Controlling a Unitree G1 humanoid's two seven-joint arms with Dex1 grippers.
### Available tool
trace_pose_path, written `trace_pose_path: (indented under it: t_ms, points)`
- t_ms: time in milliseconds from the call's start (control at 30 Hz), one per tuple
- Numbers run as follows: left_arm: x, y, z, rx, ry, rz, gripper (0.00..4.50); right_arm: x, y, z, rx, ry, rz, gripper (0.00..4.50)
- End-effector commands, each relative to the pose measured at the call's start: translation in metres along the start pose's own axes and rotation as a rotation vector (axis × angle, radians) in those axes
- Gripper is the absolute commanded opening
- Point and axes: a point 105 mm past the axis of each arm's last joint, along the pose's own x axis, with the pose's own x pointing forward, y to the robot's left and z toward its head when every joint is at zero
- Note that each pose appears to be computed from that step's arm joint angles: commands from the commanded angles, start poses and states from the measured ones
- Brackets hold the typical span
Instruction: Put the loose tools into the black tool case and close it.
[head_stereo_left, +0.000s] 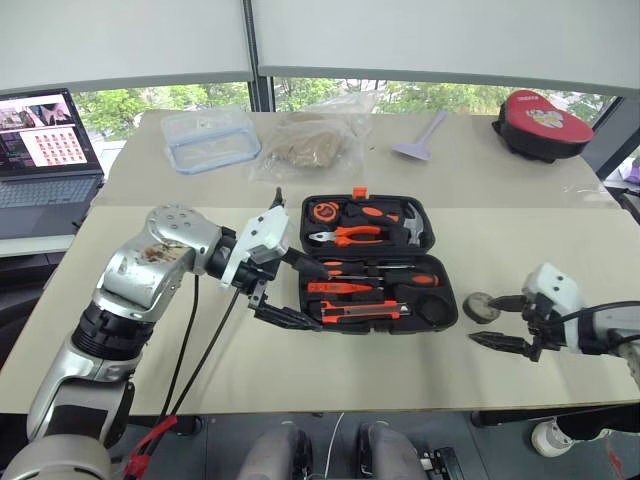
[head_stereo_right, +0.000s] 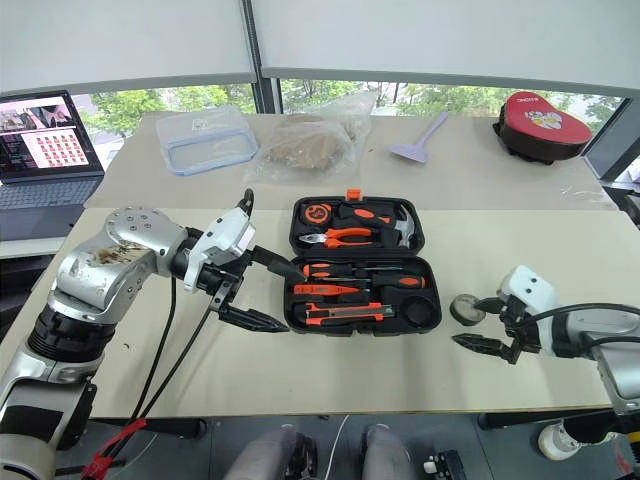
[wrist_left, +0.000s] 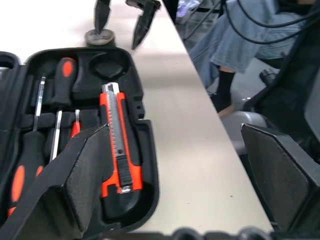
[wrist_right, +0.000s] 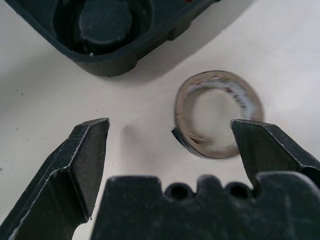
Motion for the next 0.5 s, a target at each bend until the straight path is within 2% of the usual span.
trace_pose_path:
  t_ms: [33, 233, 333, 433, 500]
  points:
    - [0.0, 0.0, 0.007, 0.052, 0.001, 0.015, 4.5, 0.006, -0.003, 0.003, -0.035, -0.003, -0.019, 3.19]
    - [0.002, 0.0, 0.003, 0.07, 0.02, 0.017, 4.5, 0.004, -0.006, 0.007, -0.048, -0.022, -0.051, 1.12]
    - [0.004, 0.0, 0.002, 0.076, 0.021, 0.017, 4.5, -0.014, -0.005, 0.028, -0.082, -0.078, -0.043, 0.11]
    - [0.007, -0.002, -0.001, 0.085, 0.027, 0.011, 4.5, -0.023, 0.014, 0.065, -0.106, -0.185, 0.051, 0.04]
    - [0.008, -0.002, -0.003, 0.09, 0.031, 0.008, 4.5, -0.02, 0.03, 0.08, -0.12, -0.216, 0.123, 0.04]
